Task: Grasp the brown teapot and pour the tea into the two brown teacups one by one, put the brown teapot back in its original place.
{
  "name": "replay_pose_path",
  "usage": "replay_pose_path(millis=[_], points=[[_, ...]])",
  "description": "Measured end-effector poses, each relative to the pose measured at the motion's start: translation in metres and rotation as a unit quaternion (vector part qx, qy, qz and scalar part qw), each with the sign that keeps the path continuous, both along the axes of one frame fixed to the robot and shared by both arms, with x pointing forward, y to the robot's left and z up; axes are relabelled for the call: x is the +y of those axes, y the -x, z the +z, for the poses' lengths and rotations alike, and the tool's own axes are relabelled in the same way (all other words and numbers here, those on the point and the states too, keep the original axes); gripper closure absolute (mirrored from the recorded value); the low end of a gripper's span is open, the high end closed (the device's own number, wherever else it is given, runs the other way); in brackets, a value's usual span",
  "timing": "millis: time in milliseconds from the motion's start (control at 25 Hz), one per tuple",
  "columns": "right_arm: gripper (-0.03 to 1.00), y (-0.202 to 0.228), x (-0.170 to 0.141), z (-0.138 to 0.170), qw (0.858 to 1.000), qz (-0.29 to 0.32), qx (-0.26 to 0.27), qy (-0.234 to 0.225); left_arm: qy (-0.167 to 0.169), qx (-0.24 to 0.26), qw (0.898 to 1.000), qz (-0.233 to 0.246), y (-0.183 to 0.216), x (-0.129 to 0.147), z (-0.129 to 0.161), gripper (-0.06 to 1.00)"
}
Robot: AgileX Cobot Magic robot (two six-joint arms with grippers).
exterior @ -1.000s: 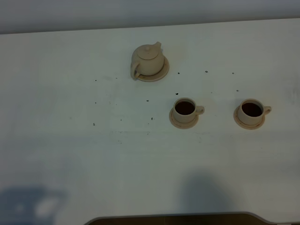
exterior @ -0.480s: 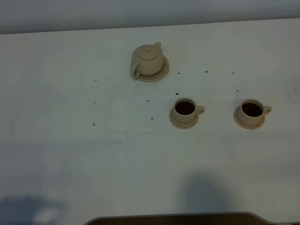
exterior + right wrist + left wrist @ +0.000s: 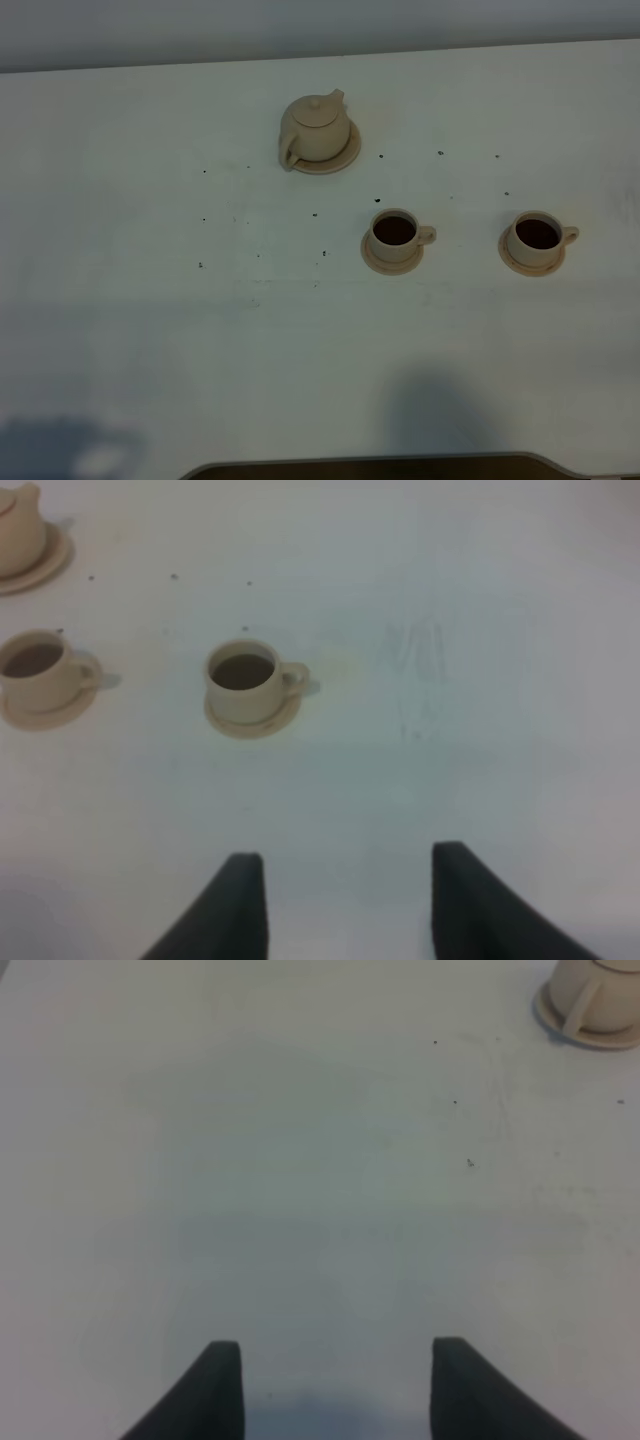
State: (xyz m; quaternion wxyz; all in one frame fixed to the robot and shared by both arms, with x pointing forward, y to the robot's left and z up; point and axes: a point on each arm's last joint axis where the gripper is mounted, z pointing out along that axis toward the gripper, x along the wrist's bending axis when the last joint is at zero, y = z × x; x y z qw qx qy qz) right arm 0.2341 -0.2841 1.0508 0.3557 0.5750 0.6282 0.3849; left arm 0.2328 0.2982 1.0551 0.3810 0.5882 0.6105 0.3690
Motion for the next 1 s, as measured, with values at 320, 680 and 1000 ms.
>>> replay_pose_path(millis=[320,680,1000], points=[[0.56,0.0,0.0,0.0,1.0,0.0,0.0,0.0,0.0,0.0,1.0,0.0,0.0,0.0,0.0,0.52],[0.56,0.0,0.0,0.0,1.0,0.0,0.0,0.0,0.0,0.0,1.0,0.0,0.0,0.0,0.0,0.52],[0.56,0.0,0.0,0.0,1.0,0.0,0.0,0.0,0.0,0.0,1.0,0.0,0.0,0.0,0.0,0.52]])
